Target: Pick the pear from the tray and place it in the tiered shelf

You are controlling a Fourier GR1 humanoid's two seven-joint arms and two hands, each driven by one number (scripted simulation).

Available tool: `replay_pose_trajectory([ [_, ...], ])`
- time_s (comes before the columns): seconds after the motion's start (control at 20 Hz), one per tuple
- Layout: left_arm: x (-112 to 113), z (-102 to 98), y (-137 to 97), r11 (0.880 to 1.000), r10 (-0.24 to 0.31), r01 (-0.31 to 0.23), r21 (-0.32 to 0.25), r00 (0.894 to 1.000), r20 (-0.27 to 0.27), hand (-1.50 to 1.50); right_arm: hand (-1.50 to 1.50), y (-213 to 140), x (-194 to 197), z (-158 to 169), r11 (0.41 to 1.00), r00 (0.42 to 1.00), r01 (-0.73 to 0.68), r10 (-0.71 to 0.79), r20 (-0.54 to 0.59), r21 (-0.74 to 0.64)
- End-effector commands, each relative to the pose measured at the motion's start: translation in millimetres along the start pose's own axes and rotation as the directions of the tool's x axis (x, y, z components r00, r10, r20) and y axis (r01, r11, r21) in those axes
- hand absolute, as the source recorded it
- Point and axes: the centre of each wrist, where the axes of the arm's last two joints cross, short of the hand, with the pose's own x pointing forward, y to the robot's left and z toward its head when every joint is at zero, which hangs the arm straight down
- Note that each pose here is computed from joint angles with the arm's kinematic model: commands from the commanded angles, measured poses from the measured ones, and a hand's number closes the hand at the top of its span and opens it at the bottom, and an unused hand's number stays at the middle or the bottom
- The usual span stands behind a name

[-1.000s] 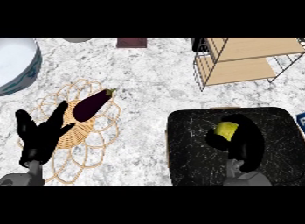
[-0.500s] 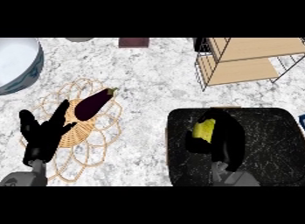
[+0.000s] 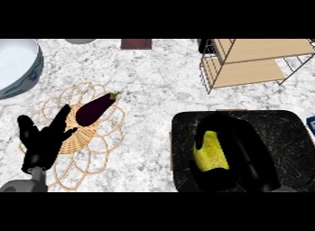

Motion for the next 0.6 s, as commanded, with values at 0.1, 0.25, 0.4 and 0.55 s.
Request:
replay_pose_trajectory([
  [0.1,-21.1,0.2,19.4,0.999,0.016,-0.014,0.036,0.998,-0.058,0.0,1.5,-98.2,20.4,34.5,0.988,0.995,0.003,0.012,0.098,-0.152],
  [0.25,-19.4,1.4,8.0,0.999,0.013,-0.01,0.04,0.998,-0.059,0.0,1.5,-141.3,18.3,33.6,0.982,0.997,-0.003,0.018,0.074,-0.187],
  [0.4,-15.0,10.3,-0.6,1.0,0.024,-0.024,0.003,0.998,-0.058,0.0,1.5,-172.1,25.7,25.4,0.974,0.999,0.02,-0.01,0.048,-0.227],
  [0.55,-15.1,0.8,20.7,1.0,-0.013,0.013,0.013,0.998,-0.057,0.0,1.5,-213.8,36.0,7.6,0.964,0.998,0.052,-0.042,0.043,-0.262],
])
